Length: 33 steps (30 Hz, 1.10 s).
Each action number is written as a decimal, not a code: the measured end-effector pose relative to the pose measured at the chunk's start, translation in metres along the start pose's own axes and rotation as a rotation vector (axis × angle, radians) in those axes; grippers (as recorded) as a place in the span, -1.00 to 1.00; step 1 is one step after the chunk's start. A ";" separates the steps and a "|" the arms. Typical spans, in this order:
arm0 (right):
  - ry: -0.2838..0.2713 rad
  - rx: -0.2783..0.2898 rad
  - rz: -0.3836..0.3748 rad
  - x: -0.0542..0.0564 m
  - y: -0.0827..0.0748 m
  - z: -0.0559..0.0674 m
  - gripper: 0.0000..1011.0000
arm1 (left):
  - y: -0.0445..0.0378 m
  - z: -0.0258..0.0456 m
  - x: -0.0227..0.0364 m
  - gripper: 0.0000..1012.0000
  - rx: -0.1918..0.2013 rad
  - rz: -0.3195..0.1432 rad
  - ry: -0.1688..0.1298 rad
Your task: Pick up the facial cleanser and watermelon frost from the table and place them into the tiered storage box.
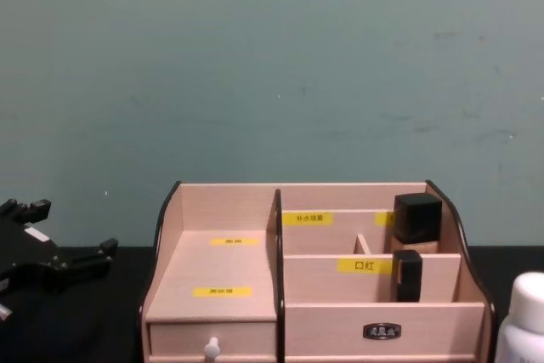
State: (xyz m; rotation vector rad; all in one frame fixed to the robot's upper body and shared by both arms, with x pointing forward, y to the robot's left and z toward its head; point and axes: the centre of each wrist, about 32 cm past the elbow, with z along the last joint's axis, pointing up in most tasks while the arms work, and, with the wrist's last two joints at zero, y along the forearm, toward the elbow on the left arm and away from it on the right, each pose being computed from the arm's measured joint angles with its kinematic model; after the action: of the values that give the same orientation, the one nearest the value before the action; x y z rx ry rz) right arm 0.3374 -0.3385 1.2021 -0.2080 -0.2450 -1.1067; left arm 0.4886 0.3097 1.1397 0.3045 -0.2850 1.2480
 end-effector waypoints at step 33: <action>0.197 -0.137 0.194 -0.023 0.018 -0.040 0.98 | 0.0000 0.0000 0.0000 0.98 0.000 0.000 0.000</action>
State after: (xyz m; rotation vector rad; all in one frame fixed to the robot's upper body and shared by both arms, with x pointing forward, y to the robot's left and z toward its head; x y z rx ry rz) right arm 0.3477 -0.3222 1.1565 -0.2377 0.0274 -0.9438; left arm 0.4886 0.3097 1.1398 0.3044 -0.2850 1.2480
